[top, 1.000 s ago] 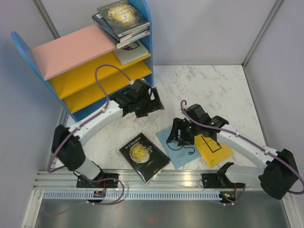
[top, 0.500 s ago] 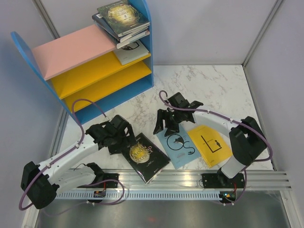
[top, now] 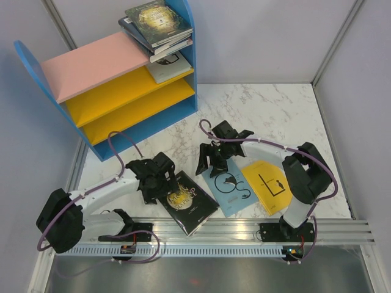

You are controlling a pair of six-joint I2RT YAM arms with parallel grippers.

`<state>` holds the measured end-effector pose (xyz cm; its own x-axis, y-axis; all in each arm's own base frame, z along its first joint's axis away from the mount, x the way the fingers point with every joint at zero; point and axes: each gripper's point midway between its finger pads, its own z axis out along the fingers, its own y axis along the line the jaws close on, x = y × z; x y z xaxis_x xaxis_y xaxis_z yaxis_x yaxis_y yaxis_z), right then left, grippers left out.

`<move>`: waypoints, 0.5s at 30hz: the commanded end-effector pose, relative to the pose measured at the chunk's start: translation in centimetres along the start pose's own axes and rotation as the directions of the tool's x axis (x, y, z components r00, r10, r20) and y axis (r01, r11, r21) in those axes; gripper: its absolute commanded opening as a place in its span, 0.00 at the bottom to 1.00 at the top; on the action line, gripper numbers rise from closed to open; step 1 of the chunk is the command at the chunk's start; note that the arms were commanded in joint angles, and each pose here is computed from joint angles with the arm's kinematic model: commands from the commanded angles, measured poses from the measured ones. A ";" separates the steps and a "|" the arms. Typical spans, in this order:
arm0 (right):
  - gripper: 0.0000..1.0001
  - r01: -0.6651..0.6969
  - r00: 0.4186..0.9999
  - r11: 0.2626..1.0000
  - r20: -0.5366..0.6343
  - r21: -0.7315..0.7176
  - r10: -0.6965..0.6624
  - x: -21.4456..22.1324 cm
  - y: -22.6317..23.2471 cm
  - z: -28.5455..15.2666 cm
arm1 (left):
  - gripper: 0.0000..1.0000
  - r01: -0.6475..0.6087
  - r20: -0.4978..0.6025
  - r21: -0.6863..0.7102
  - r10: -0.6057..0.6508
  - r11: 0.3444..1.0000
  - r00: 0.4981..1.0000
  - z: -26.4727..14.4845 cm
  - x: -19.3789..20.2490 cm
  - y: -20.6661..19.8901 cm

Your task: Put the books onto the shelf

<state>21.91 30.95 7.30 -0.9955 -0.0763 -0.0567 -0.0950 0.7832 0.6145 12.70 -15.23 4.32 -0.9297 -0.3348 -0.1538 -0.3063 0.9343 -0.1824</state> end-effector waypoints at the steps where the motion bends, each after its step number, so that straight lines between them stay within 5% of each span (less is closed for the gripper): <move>1: 0.75 0.034 0.999 0.999 0.008 -0.026 -0.034 -0.2 0.1 0.2 | 1.00 0.006 0.020 0.067 -0.008 0.998 1.000 0.7 -0.8 -2.5; 15: 0.75 -0.046 0.999 0.999 -0.003 -0.018 0.046 2.1 -4.7 -0.2 | 1.00 -0.166 0.038 0.236 0.162 0.957 0.986 1.4 -4.4 -13.5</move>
<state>19.98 27.72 4.44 -0.9989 -0.0430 0.0160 -0.0237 0.7824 0.6223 19.84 -23.87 4.62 -0.9528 -0.2413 -0.1840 -0.1812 0.9388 -0.2928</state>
